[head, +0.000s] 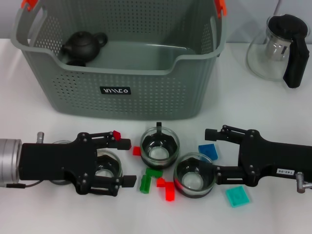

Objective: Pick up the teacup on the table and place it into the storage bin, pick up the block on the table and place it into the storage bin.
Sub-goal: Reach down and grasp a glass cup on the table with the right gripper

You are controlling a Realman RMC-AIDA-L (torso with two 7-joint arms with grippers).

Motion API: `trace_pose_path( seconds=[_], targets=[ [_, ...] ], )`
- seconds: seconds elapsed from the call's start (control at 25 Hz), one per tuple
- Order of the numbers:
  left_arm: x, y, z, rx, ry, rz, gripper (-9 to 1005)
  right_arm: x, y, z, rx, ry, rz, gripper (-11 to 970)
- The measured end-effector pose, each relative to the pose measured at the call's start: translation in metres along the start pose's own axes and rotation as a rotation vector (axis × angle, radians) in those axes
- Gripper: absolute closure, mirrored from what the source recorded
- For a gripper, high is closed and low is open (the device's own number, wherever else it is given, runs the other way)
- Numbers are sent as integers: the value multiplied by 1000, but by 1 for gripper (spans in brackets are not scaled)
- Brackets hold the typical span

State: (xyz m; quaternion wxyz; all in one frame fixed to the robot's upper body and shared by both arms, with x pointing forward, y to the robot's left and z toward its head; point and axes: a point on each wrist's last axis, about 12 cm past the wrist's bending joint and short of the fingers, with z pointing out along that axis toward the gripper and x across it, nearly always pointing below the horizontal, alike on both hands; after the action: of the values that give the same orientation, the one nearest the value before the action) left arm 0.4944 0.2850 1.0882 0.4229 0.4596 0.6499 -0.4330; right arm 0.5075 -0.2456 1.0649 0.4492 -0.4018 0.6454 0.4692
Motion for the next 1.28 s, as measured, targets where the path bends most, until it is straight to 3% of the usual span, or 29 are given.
trace_pose_path(
  seconds=[0.16, 0.28, 0.6, 0.92, 1.12, 1.28],
  targets=[
    [-1, -2, -6, -13, -34, -8, 154, 0, 0, 0, -3, 15, 7, 44],
    [-1, -1, -21, -77, -94, -34, 154, -1, -3, -2, -9, 87, 56, 44],
    [5, -9, -54, -188, -165, -93, 154, -23, -6, 1, -119, 243, 127, 44],
    [10, -17, -51, -108, -96, -114, 154, -30, -9, 10, -139, 254, 127, 44],
    [7, -16, -52, -102, -95, -101, 155, -34, -11, 14, -164, 296, 95, 44],
    [5, -12, -55, -133, -103, -93, 155, -51, -15, 9, -166, 404, 86, 45]
  ],
)
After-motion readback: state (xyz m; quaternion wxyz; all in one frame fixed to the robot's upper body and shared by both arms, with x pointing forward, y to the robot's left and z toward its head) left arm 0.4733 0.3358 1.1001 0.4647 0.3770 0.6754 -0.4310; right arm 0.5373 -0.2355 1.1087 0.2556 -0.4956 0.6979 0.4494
